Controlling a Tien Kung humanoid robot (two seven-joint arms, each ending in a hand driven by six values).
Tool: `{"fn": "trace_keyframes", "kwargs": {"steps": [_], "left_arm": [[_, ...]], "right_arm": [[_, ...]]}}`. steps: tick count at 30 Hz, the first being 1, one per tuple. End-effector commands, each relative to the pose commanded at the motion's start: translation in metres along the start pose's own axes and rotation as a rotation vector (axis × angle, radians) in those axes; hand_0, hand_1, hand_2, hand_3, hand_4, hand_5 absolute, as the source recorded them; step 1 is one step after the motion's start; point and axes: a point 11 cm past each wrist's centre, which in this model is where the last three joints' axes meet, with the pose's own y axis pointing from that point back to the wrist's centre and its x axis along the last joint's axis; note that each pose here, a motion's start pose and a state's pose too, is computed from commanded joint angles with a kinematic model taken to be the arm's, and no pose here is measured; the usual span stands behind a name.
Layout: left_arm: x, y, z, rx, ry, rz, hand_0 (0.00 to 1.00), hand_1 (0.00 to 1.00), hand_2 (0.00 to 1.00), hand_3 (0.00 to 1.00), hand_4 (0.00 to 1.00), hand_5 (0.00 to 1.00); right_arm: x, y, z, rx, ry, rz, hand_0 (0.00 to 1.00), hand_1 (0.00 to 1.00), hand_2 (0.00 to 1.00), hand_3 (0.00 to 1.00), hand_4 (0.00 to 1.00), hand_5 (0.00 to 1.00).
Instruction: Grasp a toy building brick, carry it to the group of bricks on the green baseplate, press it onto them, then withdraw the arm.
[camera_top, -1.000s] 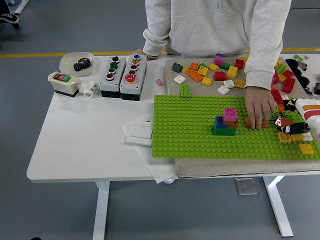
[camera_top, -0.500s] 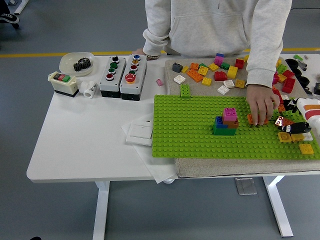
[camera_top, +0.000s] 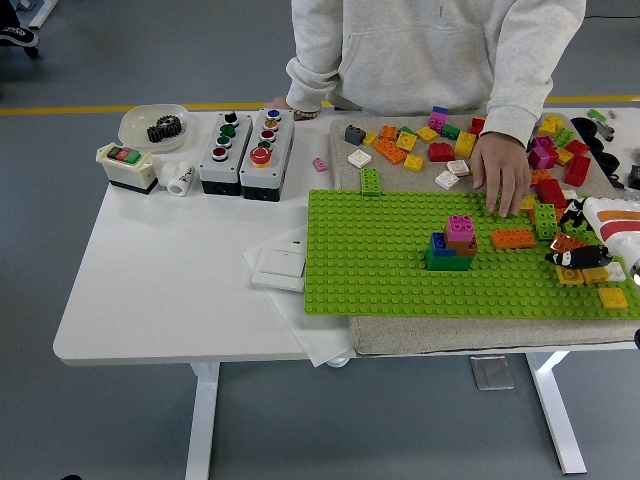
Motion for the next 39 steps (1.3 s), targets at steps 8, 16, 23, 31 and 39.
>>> {"fn": "trace_keyframes", "kwargs": {"steps": [8, 16, 23, 31, 39], "left_arm": [[0.002, 0.0, 0.0, 0.0, -0.002, 0.001, 0.863, 0.853, 0.857, 0.649, 0.737, 0.627], [0.004, 0.001, -0.001, 0.003, -0.003, 0.004, 0.866, 0.853, 0.857, 0.647, 0.735, 0.624], [0.005, 0.001, 0.0, 0.002, -0.003, 0.003, 0.866, 0.853, 0.857, 0.648, 0.733, 0.622], [0.006, 0.002, 0.0, 0.003, -0.007, 0.006, 0.867, 0.853, 0.857, 0.647, 0.733, 0.621], [0.007, 0.002, 0.0, 0.002, -0.007, 0.007, 0.868, 0.855, 0.857, 0.647, 0.733, 0.62]], "right_arm": [[-0.006, -0.001, 0.0, -0.006, 0.017, -0.001, 0.424, 0.49, 0.558, 0.595, 0.998, 0.421], [-0.008, -0.002, 0.005, -0.026, 0.039, 0.018, 0.401, 0.467, 0.538, 0.571, 0.998, 0.42], [-0.009, -0.002, 0.007, -0.032, 0.041, 0.024, 0.383, 0.419, 0.49, 0.541, 0.988, 0.403], [-0.011, -0.003, 0.008, -0.035, 0.042, 0.023, 0.379, 0.41, 0.482, 0.532, 0.975, 0.399], [-0.011, -0.003, 0.009, -0.036, 0.04, 0.029, 0.366, 0.393, 0.475, 0.515, 0.92, 0.405]]}}
